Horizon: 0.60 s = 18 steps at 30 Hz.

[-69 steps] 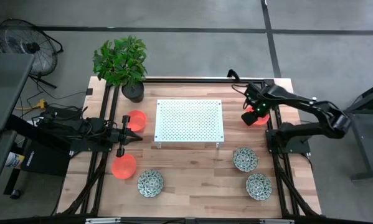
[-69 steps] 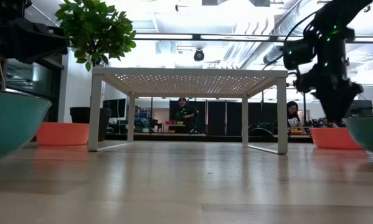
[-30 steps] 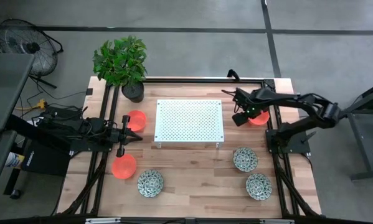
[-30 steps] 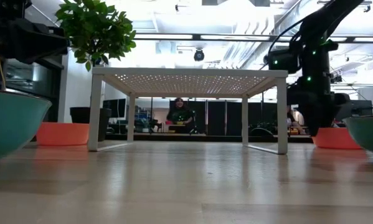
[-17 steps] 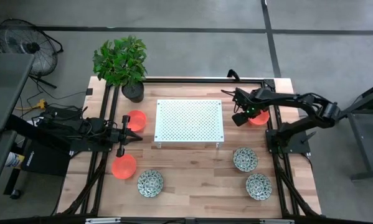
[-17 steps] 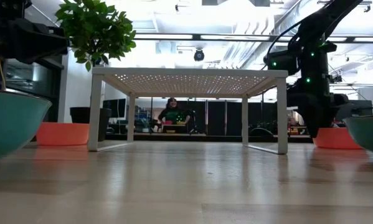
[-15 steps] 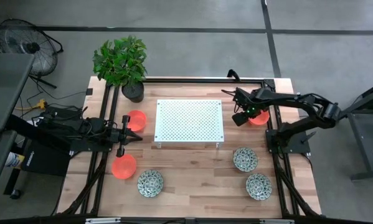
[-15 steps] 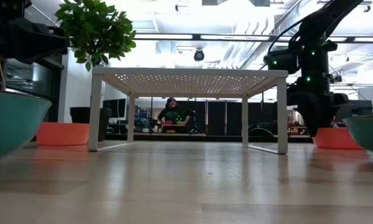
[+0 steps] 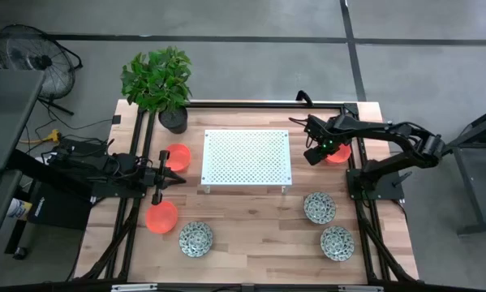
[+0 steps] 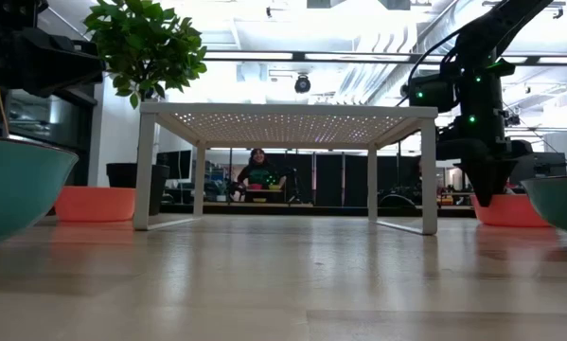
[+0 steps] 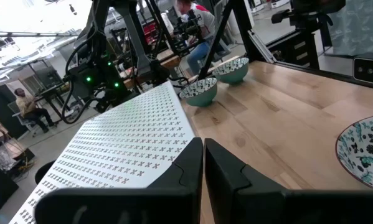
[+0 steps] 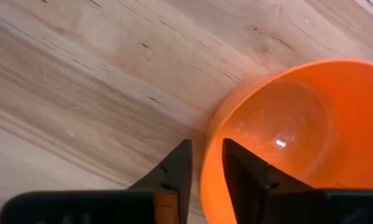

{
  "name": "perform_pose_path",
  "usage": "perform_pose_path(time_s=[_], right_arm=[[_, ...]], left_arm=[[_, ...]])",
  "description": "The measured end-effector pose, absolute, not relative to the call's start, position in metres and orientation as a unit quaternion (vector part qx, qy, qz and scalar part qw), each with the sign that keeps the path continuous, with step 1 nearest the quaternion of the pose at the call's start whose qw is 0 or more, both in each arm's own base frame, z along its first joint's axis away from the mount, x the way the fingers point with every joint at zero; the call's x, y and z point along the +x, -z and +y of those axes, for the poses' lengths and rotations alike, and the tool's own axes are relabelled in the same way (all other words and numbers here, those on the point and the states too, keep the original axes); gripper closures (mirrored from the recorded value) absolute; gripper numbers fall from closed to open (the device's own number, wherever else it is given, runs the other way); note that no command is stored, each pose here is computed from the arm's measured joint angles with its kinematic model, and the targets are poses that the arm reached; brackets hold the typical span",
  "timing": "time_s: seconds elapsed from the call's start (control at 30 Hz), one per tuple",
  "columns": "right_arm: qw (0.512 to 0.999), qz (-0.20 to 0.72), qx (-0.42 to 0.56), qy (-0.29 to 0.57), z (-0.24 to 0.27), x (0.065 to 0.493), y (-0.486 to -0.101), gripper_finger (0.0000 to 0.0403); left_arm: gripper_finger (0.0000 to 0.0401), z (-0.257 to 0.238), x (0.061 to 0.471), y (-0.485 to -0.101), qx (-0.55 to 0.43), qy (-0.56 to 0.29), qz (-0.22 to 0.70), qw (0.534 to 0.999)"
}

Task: Pick & Place Mini bowls
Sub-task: Put the top right orange bowl on the shelf

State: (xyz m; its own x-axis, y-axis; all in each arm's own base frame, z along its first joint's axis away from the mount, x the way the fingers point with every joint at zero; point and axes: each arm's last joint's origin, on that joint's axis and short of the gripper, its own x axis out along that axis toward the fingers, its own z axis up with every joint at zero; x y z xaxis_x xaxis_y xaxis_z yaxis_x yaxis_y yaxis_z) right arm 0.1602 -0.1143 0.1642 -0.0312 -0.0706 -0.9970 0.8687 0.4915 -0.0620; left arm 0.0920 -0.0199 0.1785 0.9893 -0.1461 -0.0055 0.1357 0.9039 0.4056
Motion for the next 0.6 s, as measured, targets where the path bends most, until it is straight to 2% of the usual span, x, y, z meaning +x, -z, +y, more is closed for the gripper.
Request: perform_pose_path(time_s=[0.33, 0.6], right_arm=[[0.612, 0.626, 0.319, 0.363, -0.112, 0.158, -0.164, 0.0395], [0.596, 0.655, 0.308, 0.347, -0.113, 0.158, -0.181, 0.0400]], left_arm=[[0.0392, -0.020, 0.092, -0.178, 0.207, 0.072, -0.012, 0.976], [0.0392, -0.020, 0.092, -0.178, 0.207, 0.072, -0.012, 0.976]])
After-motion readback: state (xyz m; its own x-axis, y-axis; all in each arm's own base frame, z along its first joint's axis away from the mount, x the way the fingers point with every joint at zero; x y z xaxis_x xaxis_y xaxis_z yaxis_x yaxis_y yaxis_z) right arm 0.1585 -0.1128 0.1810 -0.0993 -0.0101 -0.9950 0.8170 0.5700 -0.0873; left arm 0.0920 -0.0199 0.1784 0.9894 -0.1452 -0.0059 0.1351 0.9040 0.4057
